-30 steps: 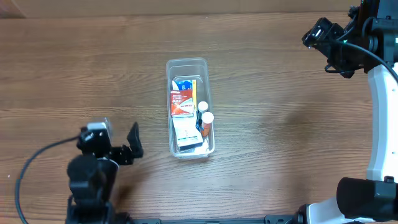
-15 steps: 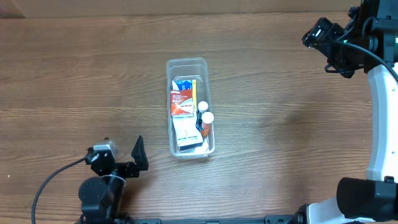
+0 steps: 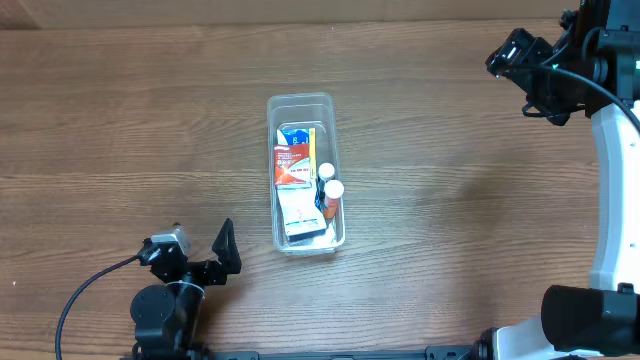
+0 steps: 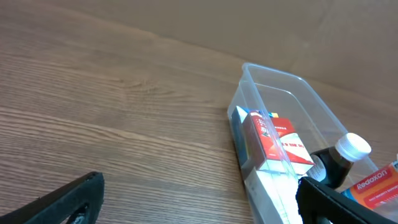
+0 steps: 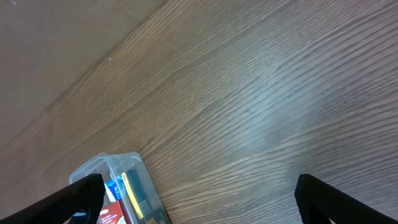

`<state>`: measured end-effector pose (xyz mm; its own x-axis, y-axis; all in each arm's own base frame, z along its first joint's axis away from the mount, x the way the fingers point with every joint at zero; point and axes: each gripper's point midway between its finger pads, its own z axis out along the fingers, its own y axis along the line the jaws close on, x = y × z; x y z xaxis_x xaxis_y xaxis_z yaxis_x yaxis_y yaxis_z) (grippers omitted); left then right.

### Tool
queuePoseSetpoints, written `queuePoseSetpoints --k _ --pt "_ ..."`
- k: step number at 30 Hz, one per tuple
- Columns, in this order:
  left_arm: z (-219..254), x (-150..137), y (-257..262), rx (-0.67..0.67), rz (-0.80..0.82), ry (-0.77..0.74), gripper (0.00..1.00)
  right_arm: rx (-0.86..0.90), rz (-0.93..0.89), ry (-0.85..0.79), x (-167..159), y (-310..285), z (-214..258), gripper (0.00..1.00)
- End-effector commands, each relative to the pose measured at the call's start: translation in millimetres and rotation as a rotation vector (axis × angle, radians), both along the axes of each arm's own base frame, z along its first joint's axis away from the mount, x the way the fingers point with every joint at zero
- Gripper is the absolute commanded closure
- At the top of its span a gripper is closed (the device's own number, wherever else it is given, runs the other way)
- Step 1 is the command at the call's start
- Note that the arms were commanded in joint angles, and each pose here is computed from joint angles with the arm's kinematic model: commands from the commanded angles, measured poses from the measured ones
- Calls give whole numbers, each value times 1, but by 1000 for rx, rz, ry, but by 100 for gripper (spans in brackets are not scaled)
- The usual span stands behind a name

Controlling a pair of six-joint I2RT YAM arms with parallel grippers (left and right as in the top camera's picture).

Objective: Pack container

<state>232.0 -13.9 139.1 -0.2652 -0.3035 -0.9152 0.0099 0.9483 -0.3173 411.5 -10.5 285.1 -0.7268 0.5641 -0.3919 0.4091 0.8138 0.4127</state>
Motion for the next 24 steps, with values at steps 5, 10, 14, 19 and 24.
queuePoseSetpoints --k 5,10,14,19,24 --pt "2 0 -4 -19 -17 -14 0 -2 10 -20 0 2 6 0" --pt "2 0 -4 -19 -17 -14 0 -1 10 -20 0 2 6 0" --pt "2 0 -4 -19 -17 -14 0 -1 10 -20 0 2 6 0" --pt "2 0 -4 -19 -17 -14 0 -94 -51 -3 -2 -17 3 0" --pt "2 0 -4 -19 -17 -14 0 -135 -75 135 -31 -25 -14 0"
